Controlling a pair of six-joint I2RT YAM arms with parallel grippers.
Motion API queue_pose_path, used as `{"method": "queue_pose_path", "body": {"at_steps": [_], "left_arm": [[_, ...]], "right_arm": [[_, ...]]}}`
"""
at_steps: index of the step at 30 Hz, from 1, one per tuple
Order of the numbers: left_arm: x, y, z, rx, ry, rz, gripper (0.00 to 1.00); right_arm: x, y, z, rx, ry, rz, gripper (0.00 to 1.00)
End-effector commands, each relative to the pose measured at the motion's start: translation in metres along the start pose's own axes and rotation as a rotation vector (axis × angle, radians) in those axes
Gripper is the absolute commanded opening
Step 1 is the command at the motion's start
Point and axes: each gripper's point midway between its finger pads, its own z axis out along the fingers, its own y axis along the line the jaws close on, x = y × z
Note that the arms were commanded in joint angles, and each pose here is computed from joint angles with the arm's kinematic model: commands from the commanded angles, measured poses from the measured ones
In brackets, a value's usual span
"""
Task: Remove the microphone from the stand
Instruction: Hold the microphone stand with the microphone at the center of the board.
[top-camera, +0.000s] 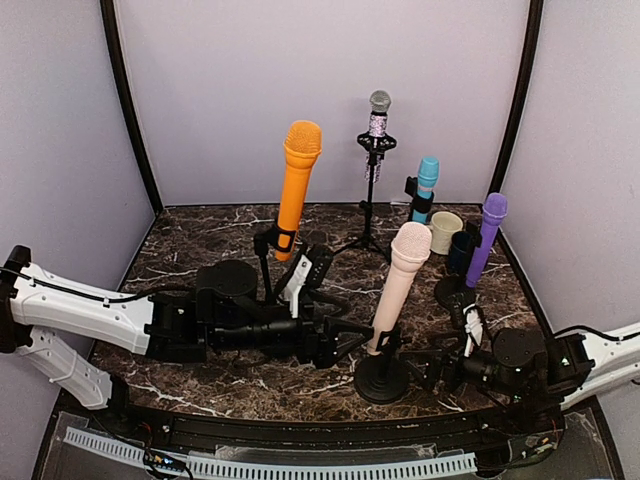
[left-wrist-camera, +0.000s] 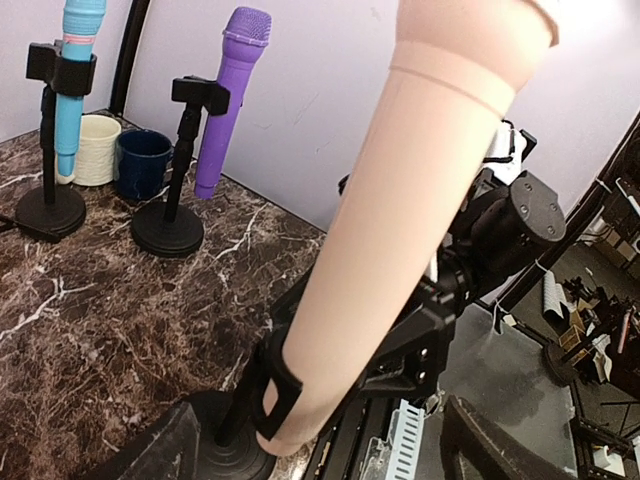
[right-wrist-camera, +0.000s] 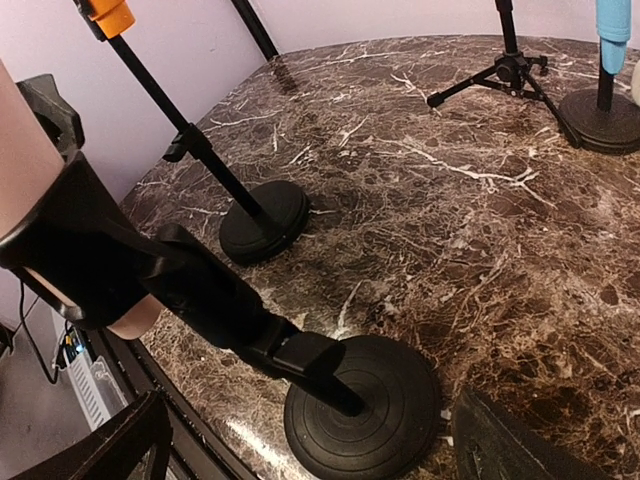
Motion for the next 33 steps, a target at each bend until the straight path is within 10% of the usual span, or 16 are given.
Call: {"method": "queue_pose_path", "body": {"at_steps": [1, 22, 33], "left_arm": [[-0.024, -0.013, 0.006, 0.001, -0.021, 0.075, 0.88], [-0.052, -0.008, 0.049, -0.185, 0.026, 0.243, 0.93], [-0.05, -0.004, 0.057, -0.2, -0.002, 0.277, 0.56]], "right_arm": [[-0.022, 0.025, 0.005, -0.114, -0.025, -0.024, 0.99], [-0.043, 0.049, 0.021, -0.354, 0.102, -0.262, 0.84], [-0.042, 0.051, 0.032, -0.352, 0.103, -0.267, 0.6]]}}
